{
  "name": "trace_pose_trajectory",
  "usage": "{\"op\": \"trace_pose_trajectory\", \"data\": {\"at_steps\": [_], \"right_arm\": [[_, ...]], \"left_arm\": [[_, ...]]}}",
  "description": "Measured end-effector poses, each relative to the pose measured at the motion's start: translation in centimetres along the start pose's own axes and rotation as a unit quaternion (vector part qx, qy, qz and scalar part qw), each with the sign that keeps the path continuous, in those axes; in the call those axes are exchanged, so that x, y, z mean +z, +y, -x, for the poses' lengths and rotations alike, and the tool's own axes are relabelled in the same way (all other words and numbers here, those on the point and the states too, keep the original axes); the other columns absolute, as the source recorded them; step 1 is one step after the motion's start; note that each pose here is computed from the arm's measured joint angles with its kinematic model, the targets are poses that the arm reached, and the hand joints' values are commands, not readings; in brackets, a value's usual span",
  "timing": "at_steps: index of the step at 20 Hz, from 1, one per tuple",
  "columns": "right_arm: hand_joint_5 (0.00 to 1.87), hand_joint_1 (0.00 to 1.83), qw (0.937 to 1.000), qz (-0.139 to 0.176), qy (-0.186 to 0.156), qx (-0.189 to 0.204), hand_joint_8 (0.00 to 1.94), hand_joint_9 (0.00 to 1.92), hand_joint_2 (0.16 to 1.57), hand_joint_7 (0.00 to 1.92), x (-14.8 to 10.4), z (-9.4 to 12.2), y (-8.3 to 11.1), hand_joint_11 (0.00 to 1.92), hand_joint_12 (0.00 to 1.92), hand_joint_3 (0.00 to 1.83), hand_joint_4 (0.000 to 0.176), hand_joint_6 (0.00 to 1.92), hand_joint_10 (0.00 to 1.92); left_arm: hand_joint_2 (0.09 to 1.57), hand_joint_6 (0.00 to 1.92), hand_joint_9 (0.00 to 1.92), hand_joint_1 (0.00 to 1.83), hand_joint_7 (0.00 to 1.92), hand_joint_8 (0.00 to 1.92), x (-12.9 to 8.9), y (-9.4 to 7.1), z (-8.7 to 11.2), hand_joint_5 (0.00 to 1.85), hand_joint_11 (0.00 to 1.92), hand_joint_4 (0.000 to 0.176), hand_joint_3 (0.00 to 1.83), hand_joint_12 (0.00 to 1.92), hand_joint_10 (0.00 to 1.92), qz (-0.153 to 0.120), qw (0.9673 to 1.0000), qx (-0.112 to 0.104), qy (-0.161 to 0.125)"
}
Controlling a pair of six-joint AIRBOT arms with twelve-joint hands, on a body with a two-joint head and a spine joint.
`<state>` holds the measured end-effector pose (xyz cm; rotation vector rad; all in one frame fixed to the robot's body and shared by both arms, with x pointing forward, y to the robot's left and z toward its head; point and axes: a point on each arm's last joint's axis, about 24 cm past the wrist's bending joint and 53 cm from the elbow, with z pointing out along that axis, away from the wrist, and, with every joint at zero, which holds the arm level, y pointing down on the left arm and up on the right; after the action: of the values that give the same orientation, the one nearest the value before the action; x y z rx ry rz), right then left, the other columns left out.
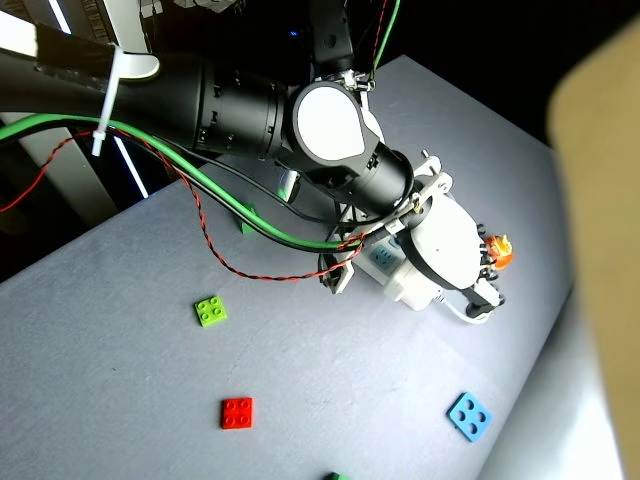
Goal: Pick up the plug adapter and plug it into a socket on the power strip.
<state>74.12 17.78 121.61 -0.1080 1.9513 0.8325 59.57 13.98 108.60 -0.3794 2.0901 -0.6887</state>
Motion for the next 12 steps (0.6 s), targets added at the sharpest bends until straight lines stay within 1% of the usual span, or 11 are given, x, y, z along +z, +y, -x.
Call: {"op": "trace_pose_trajectory", "data": {"at_steps": [1, 4, 5, 6, 7, 8, 9, 10, 11, 12], "right_arm": [[0.21, 0.64, 1.0000, 0.002, 0.002, -0.002, 0.00, 0.28, 1.02, 0.27, -0.5, 0.0, 0.1, 0.00, 0.84, 0.00, 0.000, 0.00, 0.00], [0.23, 0.71, 1.0000, 0.001, 0.007, -0.004, 0.00, 0.30, 0.95, 0.29, -2.1, -0.1, -0.9, 0.00, 0.89, 0.00, 0.000, 0.00, 0.01], [0.19, 0.66, 0.9999, 0.004, 0.008, -0.006, 0.00, 0.26, 0.98, 0.25, -2.8, -0.1, -1.2, 0.00, 0.83, 0.00, 0.000, 0.00, 0.00], [0.21, 0.63, 0.9997, 0.008, -0.002, -0.022, 0.01, 0.28, 0.98, 0.27, -5.8, 0.7, -2.4, 0.00, 0.85, 0.00, 0.000, 0.01, 0.01], [0.21, 0.63, 0.9993, 0.011, -0.015, -0.034, 0.01, 0.28, 0.98, 0.27, -6.6, 1.3, -2.6, 0.00, 0.85, 0.00, 0.000, 0.01, 0.01], [0.22, 0.63, 0.9984, 0.013, -0.026, -0.047, 0.01, 0.29, 0.98, 0.29, -7.3, 1.8, -2.8, 0.00, 0.80, 0.00, 0.000, 0.01, 0.01], [0.23, 0.61, 0.9966, 0.018, -0.045, -0.067, 0.01, 0.30, 0.98, 0.30, -8.7, 2.9, -3.1, 0.00, 0.79, 0.00, 0.000, 0.01, 0.01], [0.25, 0.63, 0.9954, 0.023, -0.053, -0.076, 0.01, 0.32, 0.97, 0.33, -9.5, 3.3, -3.2, 0.00, 0.81, 0.00, 0.000, 0.01, 0.01], [0.24, 0.61, 0.9948, 0.029, -0.057, -0.079, 0.00, 0.30, 0.97, 0.31, -10.7, 3.7, -3.3, 0.00, 0.78, 0.00, 0.000, 0.00, 0.00], [0.25, 0.63, 0.9948, 0.031, -0.056, -0.079, 0.00, 0.31, 0.96, 0.32, -11.6, 3.6, -3.6, 0.00, 0.77, 0.00, 0.000, 0.00, 0.01]], "left_arm": [[1.18, 0.00, 0.10, 0.00, 0.08, 0.00, -0.1, 0.0, 0.2, 0.06, 0.00, 0.000, 0.00, 0.34, 0.00, -0.001, 1.0000, -0.003, 0.001], [1.18, 0.00, 0.09, 0.00, 0.08, 0.00, -0.1, -0.3, 1.1, 0.07, 0.00, 0.000, 0.00, 0.31, 0.00, -0.007, 1.0000, -0.006, 0.000], [1.18, 0.00, 0.07, 0.00, 0.07, 0.00, 0.0, -0.4, 1.4, 0.06, 0.00, 0.000, 0.00, 0.28, 0.00, -0.009, 0.9999, -0.010, -0.002], [1.18, 0.00, 0.07, 0.00, 0.06, 0.00, -0.1, -1.0, 2.6, 0.05, 0.00, 0.000, 0.00, 0.28, 0.00, -0.020, 0.9997, -0.012, -0.006], [1.18, 0.00, 0.07, 0.00, 0.06, 0.00, -0.1, -1.2, 3.0, 0.05, 0.00, 0.000, 0.00, 0.28, 0.00, -0.024, 0.9996, -0.012, -0.010], [1.18, 0.00, 0.08, 0.00, 0.07, 0.00, -0.2, -1.4, 3.4, 0.06, 0.00, 0.000, 0.00, 0.28, 0.00, -0.025, 0.9995, -0.013, -0.013], [1.18, 0.00, 0.06, 0.00, 0.07, 0.00, -0.1, -1.6, 4.1, 0.05, 0.00, 0.000, 0.00, 0.21, 0.01, -0.030, 0.9993, -0.015, -0.018], [1.18, 0.00, 0.05, 0.00, 0.06, 0.00, -0.2, -1.7, 4.5, 0.04, 0.00, 0.000, 0.00, 0.16, 0.00, -0.032, 0.9991, -0.016, -0.022], [1.18, 0.00, 0.07, 0.00, 0.07, 0.00, -0.4, -2.0, 5.3, 0.05, 0.00, 0.000, 0.00, 0.17, 0.01, -0.037, 0.9988, -0.015, -0.027], [1.18, 0.00, 0.09, 0.00, 0.08, 0.00, -0.5, -2.3, 5.8, 0.05, 0.00, 0.000, 0.00, 0.21, 0.01, -0.042, 0.9986, -0.014, -0.030]]}}
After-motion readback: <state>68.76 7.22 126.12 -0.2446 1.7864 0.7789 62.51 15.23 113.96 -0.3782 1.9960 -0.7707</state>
